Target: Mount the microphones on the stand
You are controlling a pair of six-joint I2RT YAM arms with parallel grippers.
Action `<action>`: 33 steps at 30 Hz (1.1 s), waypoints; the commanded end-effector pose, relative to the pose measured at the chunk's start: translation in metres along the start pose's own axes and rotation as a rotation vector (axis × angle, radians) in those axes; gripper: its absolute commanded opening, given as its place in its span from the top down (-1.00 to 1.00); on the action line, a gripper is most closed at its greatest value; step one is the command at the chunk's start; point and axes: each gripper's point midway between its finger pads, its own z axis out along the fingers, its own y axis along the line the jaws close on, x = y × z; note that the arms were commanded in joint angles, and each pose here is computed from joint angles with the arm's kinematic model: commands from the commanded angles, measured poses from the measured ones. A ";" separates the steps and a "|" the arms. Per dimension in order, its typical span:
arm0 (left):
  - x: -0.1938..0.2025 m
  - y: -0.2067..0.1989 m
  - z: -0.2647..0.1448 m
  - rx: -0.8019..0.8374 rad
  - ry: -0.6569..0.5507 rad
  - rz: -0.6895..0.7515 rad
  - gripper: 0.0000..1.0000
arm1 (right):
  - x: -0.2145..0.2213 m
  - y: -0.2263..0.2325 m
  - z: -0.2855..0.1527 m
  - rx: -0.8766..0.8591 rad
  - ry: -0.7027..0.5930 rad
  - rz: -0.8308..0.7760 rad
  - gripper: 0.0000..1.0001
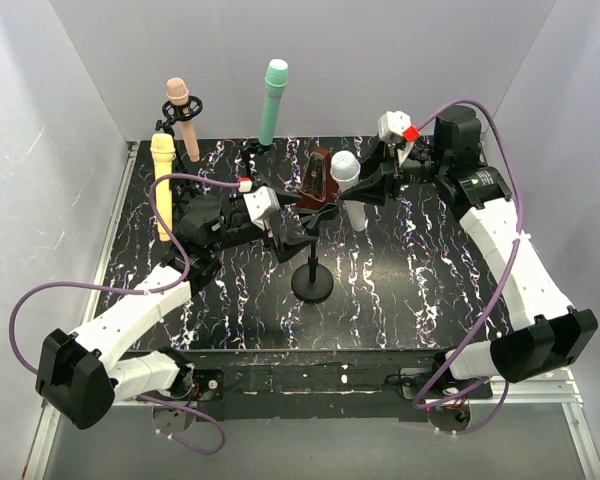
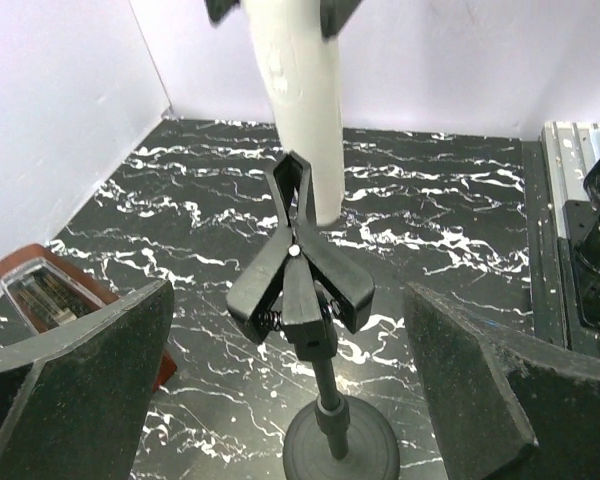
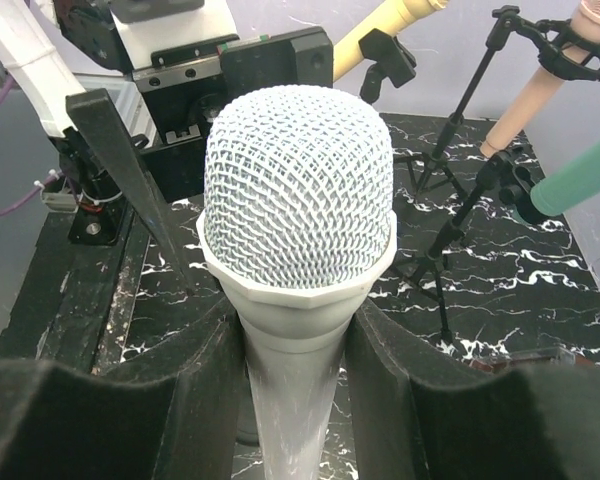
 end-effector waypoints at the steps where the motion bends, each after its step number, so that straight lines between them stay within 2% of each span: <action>1: -0.021 0.006 0.001 -0.036 -0.088 0.004 -0.96 | -0.010 -0.003 0.012 -0.019 -0.021 -0.046 0.97; 11: -0.010 0.005 0.008 -0.053 -0.085 -0.097 -0.96 | -0.005 -0.008 0.018 -0.003 -0.014 -0.040 0.97; 15: -0.006 0.006 0.011 -0.066 -0.063 -0.108 -0.83 | -0.007 -0.007 0.018 -0.004 -0.016 -0.042 0.97; 17: -0.004 0.008 0.012 -0.075 -0.048 -0.107 -0.69 | -0.008 -0.005 0.017 -0.008 -0.020 -0.038 0.97; 18: -0.002 0.008 0.013 -0.079 -0.043 -0.106 -0.55 | -0.008 -0.004 0.017 -0.006 -0.020 -0.036 0.97; 20: -0.001 0.009 0.013 -0.085 -0.029 -0.109 -0.06 | -0.008 -0.002 0.017 -0.013 -0.024 -0.030 0.97; 21: 0.001 0.010 0.013 -0.085 -0.021 -0.087 0.31 | -0.008 -0.001 0.016 -0.014 -0.026 -0.030 0.97; 22: 0.001 0.011 0.012 -0.093 -0.018 -0.088 0.58 | -0.008 0.001 0.016 -0.020 -0.027 -0.025 0.97; 23: 0.001 0.011 0.011 -0.096 -0.016 -0.091 0.73 | -0.007 0.003 0.016 -0.024 -0.028 -0.023 0.97; 26: 0.003 0.008 0.011 -0.088 -0.004 -0.104 0.92 | -0.004 0.008 0.016 -0.040 -0.031 -0.004 0.97; 33: 0.004 -0.001 0.011 -0.052 -0.021 -0.150 0.97 | -0.003 0.010 0.024 -0.076 -0.075 0.015 0.97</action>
